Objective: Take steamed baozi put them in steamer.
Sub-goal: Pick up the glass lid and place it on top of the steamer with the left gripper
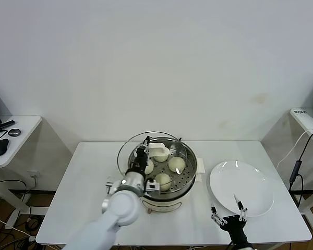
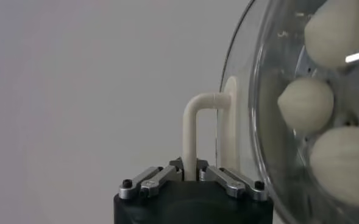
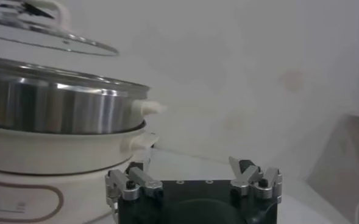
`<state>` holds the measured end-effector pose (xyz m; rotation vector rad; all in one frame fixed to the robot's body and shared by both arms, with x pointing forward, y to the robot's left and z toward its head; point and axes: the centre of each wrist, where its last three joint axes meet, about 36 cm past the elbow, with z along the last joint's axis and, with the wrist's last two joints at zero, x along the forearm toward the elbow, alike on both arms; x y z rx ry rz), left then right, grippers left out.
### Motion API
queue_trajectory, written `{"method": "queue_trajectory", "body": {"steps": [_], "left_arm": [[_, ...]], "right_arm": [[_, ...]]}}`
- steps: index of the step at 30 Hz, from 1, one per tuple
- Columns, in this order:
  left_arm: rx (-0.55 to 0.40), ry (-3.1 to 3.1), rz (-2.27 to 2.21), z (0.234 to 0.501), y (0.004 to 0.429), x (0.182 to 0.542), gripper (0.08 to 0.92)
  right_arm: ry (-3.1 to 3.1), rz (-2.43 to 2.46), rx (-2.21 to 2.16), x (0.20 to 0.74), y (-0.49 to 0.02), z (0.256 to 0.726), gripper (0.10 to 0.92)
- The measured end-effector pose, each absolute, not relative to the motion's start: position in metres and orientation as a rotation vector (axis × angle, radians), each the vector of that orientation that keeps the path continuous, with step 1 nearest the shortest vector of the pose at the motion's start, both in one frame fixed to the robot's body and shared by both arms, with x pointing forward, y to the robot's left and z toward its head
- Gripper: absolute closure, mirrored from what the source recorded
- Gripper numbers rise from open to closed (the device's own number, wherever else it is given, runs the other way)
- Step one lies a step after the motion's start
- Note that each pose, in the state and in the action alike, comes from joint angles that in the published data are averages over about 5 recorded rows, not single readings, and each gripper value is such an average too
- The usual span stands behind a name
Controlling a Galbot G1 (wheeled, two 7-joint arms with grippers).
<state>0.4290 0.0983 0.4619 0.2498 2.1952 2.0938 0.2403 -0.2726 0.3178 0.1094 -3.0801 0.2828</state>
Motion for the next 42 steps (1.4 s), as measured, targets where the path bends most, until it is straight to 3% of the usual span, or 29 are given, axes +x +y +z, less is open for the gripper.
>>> {"method": "queue_trajectory", "body": {"steps": [15, 42], "left_arm": [[0.231, 2.187, 2.132, 0.447, 0.062, 0.433, 0.825], [0.245, 2.199, 2.148, 0.429, 0.050, 0.426, 0.822]], "right_arm": [[-3.082, 0.255, 0.118, 0.242, -0.273, 0.317, 0.200], [-3.074, 0.241, 0.136, 0.242, -0.269, 0.314, 0.200]]}}
